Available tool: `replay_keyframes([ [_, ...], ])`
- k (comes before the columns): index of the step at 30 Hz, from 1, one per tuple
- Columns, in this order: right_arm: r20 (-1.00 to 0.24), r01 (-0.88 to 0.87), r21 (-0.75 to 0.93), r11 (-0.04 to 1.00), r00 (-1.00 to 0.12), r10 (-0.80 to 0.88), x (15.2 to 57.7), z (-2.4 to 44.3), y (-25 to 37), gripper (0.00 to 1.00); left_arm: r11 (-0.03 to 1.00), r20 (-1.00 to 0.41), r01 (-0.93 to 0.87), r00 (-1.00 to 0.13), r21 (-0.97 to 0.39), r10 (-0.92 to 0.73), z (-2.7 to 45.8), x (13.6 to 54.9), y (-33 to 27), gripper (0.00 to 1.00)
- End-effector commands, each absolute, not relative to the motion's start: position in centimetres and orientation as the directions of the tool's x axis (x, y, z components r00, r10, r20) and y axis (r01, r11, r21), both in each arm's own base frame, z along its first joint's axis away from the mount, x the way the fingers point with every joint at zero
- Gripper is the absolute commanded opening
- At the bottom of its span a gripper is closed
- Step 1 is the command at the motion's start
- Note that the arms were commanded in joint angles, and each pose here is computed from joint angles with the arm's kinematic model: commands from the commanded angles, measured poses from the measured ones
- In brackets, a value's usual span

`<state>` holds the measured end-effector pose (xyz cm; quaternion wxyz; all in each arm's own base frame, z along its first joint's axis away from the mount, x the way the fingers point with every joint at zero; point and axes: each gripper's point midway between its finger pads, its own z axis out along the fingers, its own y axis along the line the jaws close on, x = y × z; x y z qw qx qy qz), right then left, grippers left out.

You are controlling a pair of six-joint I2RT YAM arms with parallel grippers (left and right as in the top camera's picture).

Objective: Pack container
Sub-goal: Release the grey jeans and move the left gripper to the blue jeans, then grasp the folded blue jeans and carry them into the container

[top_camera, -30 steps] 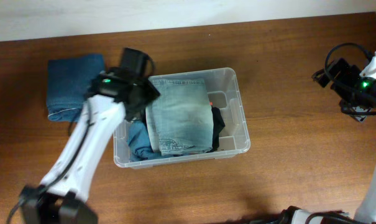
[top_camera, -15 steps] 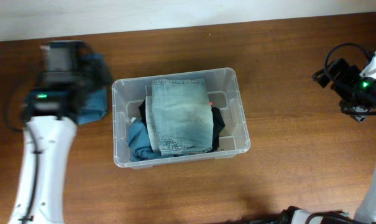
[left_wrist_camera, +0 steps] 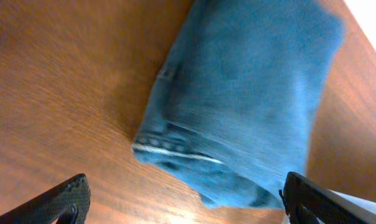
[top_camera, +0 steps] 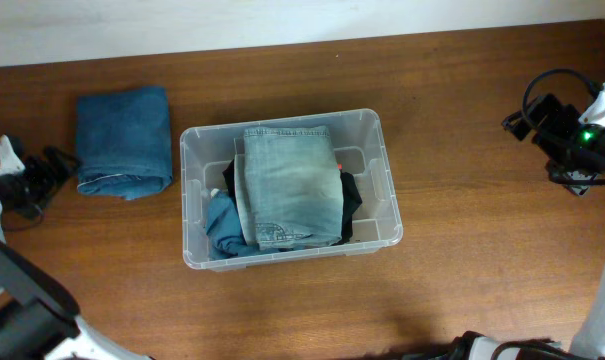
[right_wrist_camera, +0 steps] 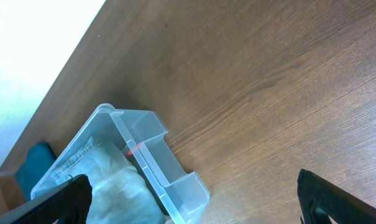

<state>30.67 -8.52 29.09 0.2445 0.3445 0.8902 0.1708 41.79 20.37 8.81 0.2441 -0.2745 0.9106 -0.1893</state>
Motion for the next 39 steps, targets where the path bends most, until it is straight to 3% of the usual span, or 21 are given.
replay_keyframes([
  [1,-0.326,0.529,0.471,0.706,-0.64,0.696,30.7,29.2,-8.7,0.98,0.699,-0.303,-0.296,-0.744,-0.651,-0.596,6.0,43.0,19.3,0.99],
  [7,-0.325,0.529,0.471,0.706,-0.64,0.696,30.7,29.2,-8.7,0.99,0.577,-0.261,-0.189,-0.751,-0.795,-0.606,2.6,44.5,17.6,0.99],
  [13,-0.326,0.529,0.471,0.706,-0.64,0.696,30.7,29.2,-8.7,0.98,0.521,-0.177,-0.215,-0.779,-0.826,-0.602,-0.9,44.3,15.9,0.96],
  [20,-0.326,0.529,0.471,0.706,-0.64,0.696,30.7,29.2,-8.7,0.98,0.518,-0.173,-0.216,-0.779,-0.828,-0.603,-1.0,44.2,15.9,0.46],
  [22,-0.325,0.529,0.471,0.706,-0.64,0.696,30.7,29.2,-8.7,0.98,0.504,-0.173,-0.203,-0.779,-0.84,-0.603,-0.7,44.3,15.7,0.23],
  [24,-0.326,0.529,0.471,0.706,-0.64,0.696,30.7,29.2,-8.7,0.98,0.481,-0.17,-0.186,-0.779,-0.857,-0.604,-0.2,44.4,15.4,0.07],
  [27,-0.326,0.529,0.471,0.706,-0.64,0.696,30.7,29.2,-8.7,0.98,0.445,-0.169,-0.157,-0.776,-0.882,-0.607,1.2,44.4,15.1,0.04],
  [31,-0.325,0.529,0.471,0.706,-0.64,0.696,30.7,29.2,-8.7,0.98,0.453,-0.193,-0.137,-0.769,-0.881,-0.609,4.9,44.2,15.2,0.01],
  [35,-0.325,0.529,0.471,0.706,-0.64,0.696,30.7,29.2,-8.7,0.98,0.508,-0.363,0.032,-0.739,-0.861,-0.568,15.9,43.9,13.6,0.01],
  [39,-0.325,0.529,0.471,0.706,-0.64,0.696,30.7,29.2,-8.7,0.99,0.614,-0.576,0.224,-0.672,-0.757,-0.465,27.4,41.4,9.1,0.01],
])
